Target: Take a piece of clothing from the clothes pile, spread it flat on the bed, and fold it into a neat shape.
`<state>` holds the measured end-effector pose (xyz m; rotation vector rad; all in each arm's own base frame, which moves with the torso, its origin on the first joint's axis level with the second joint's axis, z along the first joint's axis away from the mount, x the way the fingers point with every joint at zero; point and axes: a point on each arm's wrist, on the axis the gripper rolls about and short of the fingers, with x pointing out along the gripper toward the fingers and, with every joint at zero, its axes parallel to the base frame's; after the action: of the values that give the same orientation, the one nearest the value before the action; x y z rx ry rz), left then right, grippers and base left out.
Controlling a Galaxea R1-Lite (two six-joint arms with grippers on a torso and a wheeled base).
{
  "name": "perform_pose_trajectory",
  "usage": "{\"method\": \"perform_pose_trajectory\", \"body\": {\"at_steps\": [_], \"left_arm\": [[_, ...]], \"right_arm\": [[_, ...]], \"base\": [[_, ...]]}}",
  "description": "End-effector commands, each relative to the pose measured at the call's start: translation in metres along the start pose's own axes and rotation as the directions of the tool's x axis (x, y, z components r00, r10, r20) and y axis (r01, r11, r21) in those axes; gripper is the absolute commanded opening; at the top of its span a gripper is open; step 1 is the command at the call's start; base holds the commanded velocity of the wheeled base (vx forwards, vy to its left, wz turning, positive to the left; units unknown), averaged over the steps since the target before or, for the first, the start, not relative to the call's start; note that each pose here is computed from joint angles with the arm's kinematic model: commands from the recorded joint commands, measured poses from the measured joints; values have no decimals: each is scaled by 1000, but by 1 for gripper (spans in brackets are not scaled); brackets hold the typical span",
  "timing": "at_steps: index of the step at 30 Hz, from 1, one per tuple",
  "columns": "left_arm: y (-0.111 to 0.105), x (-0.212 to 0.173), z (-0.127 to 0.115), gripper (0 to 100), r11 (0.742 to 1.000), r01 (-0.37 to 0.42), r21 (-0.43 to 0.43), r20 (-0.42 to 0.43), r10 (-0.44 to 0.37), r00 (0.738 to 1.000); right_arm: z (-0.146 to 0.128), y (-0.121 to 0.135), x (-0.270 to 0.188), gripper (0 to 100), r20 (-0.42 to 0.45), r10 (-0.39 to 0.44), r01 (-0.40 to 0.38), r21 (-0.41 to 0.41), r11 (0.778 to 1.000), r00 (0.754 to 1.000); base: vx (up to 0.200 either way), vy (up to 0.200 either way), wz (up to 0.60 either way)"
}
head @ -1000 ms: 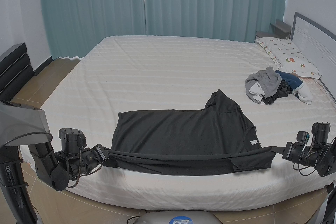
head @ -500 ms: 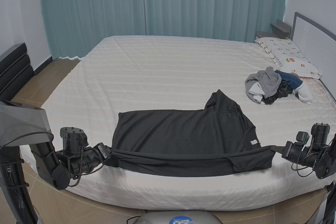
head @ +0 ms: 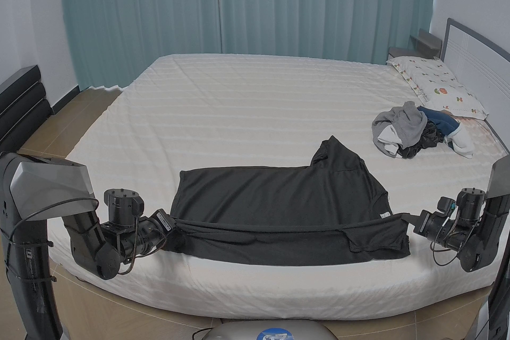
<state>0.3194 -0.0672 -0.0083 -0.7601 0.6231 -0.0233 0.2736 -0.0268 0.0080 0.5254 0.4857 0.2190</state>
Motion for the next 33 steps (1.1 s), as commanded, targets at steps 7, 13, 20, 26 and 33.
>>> {"method": "perform_pose_trajectory", "body": {"at_steps": [7, 13, 20, 26, 33], "left_arm": [[7, 33, -4, 0, 1000, -11, -17, 5, 11, 1000], [4, 36, 0, 0, 998, 5, -66, 21, -3, 1000], [3, 37, 0, 0, 998, 8, -68, 24, -7, 1000], [3, 38, 0, 0, 997, 8, -72, 24, -7, 1000], [3, 39, 1, 0, 997, 12, -79, 27, -10, 1000]], "right_arm": [[-24, -13, 53, 0, 7, -74, 73, 53, 996, 997], [-24, -14, 59, 0, 18, -85, 83, 91, 992, 996], [-16, -13, 68, 0, 80, -113, 101, 144, 984, 990], [-12, -13, 71, 0, 102, -117, 98, 174, 980, 988], [-12, -15, 74, 0, 108, -118, 98, 175, 980, 987]], "base": [[0, 0, 0], [0, 0, 0], [0, 0, 0], [0, 0, 0], [0, 0, 0]]}}
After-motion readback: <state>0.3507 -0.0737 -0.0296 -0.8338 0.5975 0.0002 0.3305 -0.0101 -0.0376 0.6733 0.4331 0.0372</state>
